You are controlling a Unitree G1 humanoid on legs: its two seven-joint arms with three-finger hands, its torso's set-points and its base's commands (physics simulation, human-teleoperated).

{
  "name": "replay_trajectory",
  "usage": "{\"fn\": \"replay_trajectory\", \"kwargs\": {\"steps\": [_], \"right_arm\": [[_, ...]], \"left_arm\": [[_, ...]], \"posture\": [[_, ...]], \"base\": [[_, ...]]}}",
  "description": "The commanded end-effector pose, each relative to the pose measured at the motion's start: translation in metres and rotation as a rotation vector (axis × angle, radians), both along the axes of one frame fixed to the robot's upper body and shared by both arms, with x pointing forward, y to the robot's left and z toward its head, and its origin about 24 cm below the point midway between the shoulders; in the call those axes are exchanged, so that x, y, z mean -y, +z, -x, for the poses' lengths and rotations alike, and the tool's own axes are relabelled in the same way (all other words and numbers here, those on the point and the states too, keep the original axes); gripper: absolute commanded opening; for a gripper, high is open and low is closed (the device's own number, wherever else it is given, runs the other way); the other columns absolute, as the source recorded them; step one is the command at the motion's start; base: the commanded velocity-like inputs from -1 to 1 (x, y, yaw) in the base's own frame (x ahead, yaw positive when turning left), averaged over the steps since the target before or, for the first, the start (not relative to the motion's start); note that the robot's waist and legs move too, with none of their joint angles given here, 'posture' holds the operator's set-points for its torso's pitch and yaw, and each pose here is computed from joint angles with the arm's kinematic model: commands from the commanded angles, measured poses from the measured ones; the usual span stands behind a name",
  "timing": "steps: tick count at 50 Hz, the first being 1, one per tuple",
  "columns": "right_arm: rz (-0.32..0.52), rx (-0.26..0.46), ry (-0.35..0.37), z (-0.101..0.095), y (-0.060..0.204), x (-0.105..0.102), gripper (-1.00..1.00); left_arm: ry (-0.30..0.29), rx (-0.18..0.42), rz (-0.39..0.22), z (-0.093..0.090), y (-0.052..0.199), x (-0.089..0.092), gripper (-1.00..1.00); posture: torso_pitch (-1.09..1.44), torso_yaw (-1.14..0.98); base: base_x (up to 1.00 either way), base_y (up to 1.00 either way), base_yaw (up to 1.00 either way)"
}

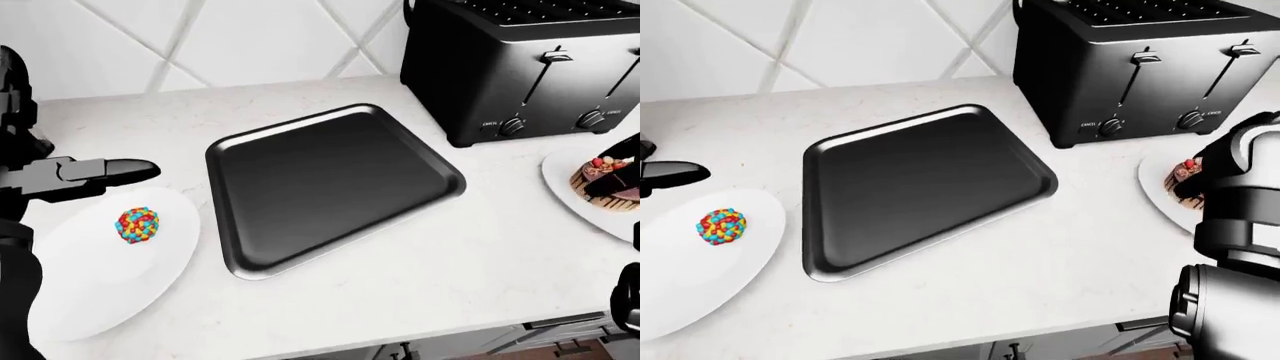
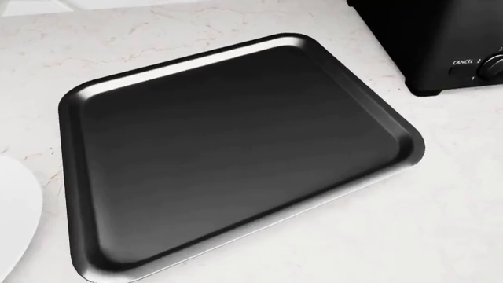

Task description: Move the dessert items from the plate to the tray.

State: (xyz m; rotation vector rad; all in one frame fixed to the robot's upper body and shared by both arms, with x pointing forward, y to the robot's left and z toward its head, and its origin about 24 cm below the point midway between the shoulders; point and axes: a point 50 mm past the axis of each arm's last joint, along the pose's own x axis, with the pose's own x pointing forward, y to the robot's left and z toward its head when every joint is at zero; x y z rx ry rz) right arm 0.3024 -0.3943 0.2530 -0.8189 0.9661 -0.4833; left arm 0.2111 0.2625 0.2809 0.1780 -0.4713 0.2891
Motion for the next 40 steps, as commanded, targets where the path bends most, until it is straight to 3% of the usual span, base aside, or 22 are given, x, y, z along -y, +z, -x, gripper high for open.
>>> {"fn": "replay_trajectory", "kwargs": {"steps": [1,7,19,40], "right_arm": [[0.019,0.049,0.01,0.002,0.017,-0.001,0.14],[0.029,0.032,0.022,0.001,0.016,-0.004,0.1],[0.042,0.028,0.041,0.0,0.019,-0.005,-0.22],[0.13,0.076,0.064,0.004,0.067,-0.01,-0.57]], "left_arm": [[0.008,0.061,-0.025,0.006,0.01,0.001,1.0],[0.013,0.064,-0.023,0.007,0.009,-0.003,1.0],[0.02,0.07,-0.027,0.01,0.012,-0.003,1.0],[0.025,0.064,-0.022,0.01,0.007,-0.007,1.0]], "posture": [[0.0,0.0],[0.0,0.0],[0.0,0.0],[0.0,0.0]], "base": [[0.0,0.0,0.0],[0.0,0.0,0.0],[0.0,0.0,0.0],[0.0,0.0,0.0]]}}
